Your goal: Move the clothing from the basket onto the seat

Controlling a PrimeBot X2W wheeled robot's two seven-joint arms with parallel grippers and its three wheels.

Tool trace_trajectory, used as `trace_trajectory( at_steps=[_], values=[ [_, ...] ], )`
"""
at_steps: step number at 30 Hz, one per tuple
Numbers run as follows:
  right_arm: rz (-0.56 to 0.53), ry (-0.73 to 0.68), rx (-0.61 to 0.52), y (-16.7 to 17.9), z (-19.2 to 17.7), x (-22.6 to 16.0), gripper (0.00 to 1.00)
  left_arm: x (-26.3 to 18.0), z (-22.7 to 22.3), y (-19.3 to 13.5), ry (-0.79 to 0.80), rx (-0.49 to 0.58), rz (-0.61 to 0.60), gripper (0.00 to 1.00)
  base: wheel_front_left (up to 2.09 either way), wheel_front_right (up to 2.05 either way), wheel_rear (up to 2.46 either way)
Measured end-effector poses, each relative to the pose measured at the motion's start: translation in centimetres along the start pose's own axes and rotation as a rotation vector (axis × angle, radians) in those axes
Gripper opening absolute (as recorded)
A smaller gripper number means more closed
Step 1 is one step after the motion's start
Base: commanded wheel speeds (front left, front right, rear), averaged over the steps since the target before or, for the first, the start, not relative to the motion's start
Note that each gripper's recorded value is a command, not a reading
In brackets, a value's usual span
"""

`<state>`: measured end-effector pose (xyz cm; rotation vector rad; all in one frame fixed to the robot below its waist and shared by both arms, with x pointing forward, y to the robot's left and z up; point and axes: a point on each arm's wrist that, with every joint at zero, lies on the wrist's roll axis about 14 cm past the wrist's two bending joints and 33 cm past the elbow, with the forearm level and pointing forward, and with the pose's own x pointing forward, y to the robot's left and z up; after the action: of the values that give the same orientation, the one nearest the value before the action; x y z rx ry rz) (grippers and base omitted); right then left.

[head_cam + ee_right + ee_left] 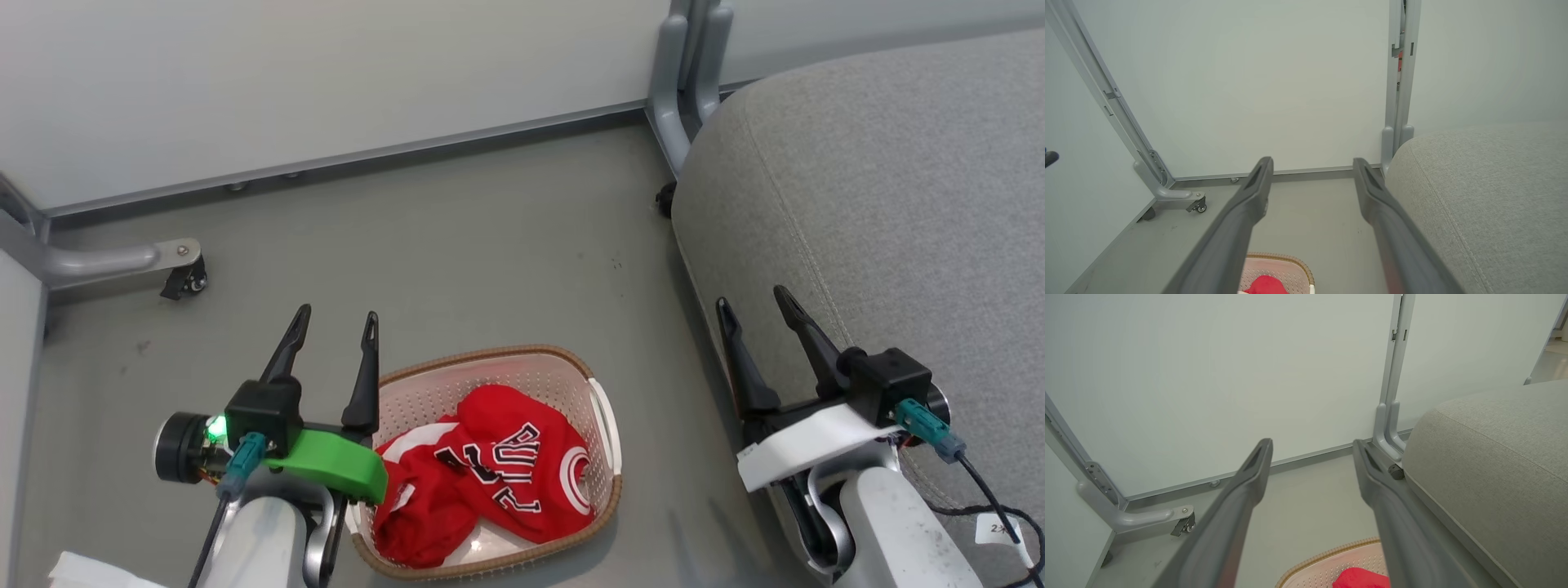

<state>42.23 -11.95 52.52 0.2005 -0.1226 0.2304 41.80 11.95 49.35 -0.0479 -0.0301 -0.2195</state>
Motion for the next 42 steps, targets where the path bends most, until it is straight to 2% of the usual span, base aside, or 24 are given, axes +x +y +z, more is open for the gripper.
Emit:
trace_trajectory(
  at_steps=[8,20,32,42],
  values=[
    [-0.005,-0.046,-0.006,-1.1,1.0,2.5,1.0,4.2,-2.7,-3.4,0.064,0.028,-0.152,1.0,0.0,0.0,0.0],
    [-0.054,-0.049,-0.02,-4.4,-0.2,5.1,1.0,7.8,-11.5,-8.4,0.262,0.072,-0.384,1.0,0.0,0.0,0.0],
    [-0.113,0.028,-0.026,-7.6,-4.3,5.9,1.0,7.7,-21.1,-12.1,0.478,0.09,-0.572,1.0,0.0,0.0,0.0],
    [-0.127,0.094,-0.015,-9.0,-8.1,6.6,1.0,5.8,-29.1,-11.6,0.679,0.128,-0.639,1.0,0.0,0.0,0.0]
  ],
)
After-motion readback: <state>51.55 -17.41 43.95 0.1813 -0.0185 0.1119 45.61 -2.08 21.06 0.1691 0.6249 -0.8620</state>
